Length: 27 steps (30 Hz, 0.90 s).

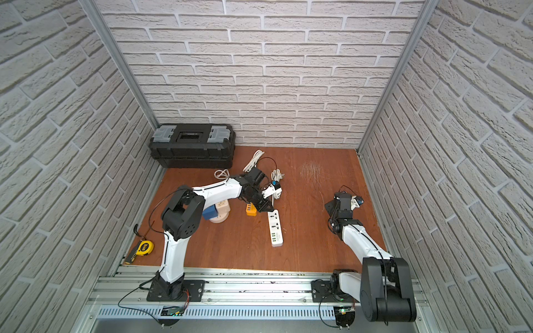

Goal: Pull the plug off the socket
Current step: Place the plug at the center of the board.

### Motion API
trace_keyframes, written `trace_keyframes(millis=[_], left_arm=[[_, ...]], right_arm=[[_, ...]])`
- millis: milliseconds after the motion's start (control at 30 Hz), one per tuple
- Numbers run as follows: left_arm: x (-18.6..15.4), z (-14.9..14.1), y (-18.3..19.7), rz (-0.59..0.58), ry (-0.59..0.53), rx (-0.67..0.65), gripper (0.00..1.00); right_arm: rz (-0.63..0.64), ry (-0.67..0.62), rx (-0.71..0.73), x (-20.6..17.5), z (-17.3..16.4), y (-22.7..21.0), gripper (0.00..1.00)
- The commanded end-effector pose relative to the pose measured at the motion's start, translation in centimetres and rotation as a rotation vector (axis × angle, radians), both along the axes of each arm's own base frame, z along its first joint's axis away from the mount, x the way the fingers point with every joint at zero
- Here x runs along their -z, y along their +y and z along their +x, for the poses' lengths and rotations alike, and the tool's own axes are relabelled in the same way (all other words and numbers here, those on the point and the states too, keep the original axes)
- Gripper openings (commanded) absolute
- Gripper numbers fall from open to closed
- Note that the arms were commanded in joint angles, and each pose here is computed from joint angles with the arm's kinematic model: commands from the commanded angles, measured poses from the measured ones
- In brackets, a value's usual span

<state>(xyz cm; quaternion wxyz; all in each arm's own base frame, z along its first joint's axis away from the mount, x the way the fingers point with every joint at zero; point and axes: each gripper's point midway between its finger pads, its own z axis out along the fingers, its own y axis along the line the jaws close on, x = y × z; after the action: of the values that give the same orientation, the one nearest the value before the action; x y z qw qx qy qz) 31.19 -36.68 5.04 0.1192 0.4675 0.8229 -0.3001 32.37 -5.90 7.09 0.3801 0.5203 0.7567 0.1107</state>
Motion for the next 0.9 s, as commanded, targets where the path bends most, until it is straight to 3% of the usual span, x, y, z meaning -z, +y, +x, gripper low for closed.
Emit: trace_keyframes(millis=[0,200,533,867], left_arm=[[7.3,-1.9,4.6,0.259,0.104,-0.041,0.00],[7.3,-1.9,4.6,0.257,0.104,-0.040,0.00],[7.6,-1.9,4.6,0.261,0.110,-0.039,0.00],[7.6,-2.0,4.6,0.260,0.110,-0.038,0.00]], right_arm=[[0.025,-0.105,0.087,-1.0,1.9,-1.2,0.02],[0.035,-0.128,0.131,0.0,3.4,-1.9,0.02],[0.065,-0.040,0.110,3.0,4.9,-1.5,0.03],[0.059,0.021,0.080,4.2,3.5,-1.1,0.17]])
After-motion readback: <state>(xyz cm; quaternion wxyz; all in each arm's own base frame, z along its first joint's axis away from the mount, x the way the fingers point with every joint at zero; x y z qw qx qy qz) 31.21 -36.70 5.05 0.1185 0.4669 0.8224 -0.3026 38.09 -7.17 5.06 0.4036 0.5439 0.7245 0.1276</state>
